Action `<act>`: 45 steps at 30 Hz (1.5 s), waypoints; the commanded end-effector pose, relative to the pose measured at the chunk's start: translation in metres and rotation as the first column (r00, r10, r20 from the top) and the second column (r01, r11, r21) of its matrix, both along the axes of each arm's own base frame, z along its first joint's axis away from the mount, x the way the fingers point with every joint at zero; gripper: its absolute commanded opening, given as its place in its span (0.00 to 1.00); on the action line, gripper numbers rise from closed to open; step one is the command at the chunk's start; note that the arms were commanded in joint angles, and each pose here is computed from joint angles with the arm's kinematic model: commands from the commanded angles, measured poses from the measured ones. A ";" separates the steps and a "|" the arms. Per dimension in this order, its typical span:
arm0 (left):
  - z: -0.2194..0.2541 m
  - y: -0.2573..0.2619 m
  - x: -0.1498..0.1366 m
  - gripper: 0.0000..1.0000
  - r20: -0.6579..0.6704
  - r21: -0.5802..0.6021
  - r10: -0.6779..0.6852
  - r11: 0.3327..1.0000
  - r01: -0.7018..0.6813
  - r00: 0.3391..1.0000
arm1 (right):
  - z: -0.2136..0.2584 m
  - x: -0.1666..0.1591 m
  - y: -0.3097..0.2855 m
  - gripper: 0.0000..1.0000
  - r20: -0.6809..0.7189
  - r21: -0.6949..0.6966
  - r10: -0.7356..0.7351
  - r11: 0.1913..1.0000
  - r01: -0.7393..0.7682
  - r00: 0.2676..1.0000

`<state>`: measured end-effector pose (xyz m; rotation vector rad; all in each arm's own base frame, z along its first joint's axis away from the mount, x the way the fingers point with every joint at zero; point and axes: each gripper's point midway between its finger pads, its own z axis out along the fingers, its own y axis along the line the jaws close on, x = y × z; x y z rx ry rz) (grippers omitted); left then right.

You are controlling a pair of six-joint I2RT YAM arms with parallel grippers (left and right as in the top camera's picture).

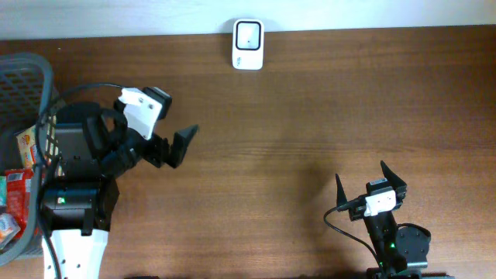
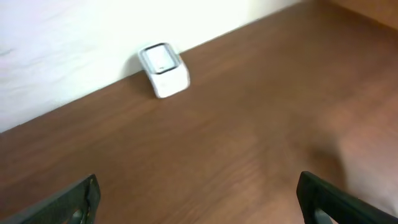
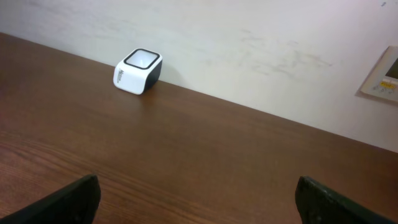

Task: Scan the item barcode
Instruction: 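Move the left gripper left over the grey basket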

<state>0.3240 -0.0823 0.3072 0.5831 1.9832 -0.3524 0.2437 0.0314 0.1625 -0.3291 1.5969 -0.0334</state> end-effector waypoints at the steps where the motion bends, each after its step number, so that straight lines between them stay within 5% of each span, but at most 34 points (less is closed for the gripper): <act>1: 0.009 0.036 0.015 0.99 -0.029 -0.029 0.280 0.959 -0.281 0.960 | -0.003 0.000 0.000 0.99 -0.005 0.007 -0.001 1.000 0.001 1.000; 6: 0.028 0.063 0.019 0.96 -0.010 -0.046 0.453 0.890 -0.453 0.891 | -0.003 0.000 0.000 0.99 -0.005 0.007 -0.001 1.000 0.001 1.000; 20: 0.042 0.083 0.035 0.99 -0.126 0.048 0.506 0.862 -0.505 0.853 | -0.003 0.000 0.000 0.99 -0.005 0.007 -0.001 1.000 0.001 1.000; 45: 0.083 0.098 0.031 0.99 -0.047 0.047 0.576 0.818 -0.574 0.816 | -0.003 0.000 0.000 0.99 -0.005 0.007 -0.001 1.000 0.001 1.000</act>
